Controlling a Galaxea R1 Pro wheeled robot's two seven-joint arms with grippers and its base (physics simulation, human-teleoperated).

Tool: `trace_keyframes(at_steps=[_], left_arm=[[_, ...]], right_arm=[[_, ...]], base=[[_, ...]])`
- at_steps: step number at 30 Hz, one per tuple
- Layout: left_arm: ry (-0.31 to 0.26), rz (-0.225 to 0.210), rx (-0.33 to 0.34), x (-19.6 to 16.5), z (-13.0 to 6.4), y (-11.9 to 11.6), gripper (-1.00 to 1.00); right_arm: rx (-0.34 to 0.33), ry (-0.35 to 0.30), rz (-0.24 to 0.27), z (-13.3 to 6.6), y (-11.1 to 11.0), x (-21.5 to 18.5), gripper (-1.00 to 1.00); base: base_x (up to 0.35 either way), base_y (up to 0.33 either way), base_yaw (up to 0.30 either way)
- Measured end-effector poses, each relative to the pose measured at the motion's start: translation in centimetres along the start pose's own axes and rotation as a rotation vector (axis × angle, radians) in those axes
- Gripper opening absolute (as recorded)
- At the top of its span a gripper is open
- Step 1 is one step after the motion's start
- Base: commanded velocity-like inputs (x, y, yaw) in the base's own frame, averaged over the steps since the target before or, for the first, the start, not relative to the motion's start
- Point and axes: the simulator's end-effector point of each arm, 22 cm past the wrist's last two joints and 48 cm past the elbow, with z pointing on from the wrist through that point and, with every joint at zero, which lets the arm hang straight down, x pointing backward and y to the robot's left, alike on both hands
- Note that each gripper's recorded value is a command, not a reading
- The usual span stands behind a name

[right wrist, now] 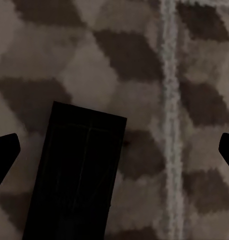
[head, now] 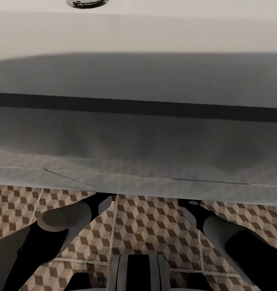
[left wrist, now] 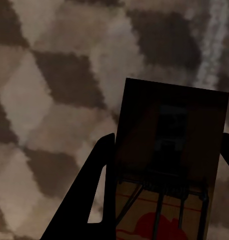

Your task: Take the four mousetraps from the cabinet in the bathroom and place them on the bathroom floor. Make sure all four end up on the same floor surface, and ensure that at least two of them are either under or directly next to the same bathroom sink.

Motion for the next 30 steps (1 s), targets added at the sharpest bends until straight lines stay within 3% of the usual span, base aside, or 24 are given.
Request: trace_keyframes(at_steps=[30], left_arm=[[0.001, 0.000, 0.000, 0.05, 0.01, 0.00, -1.00]], right_arm=[[0.001, 0.002, 0.000, -0.01, 0.00, 0.08, 1.00]], base=[[0.000, 0.000, 0.000]])
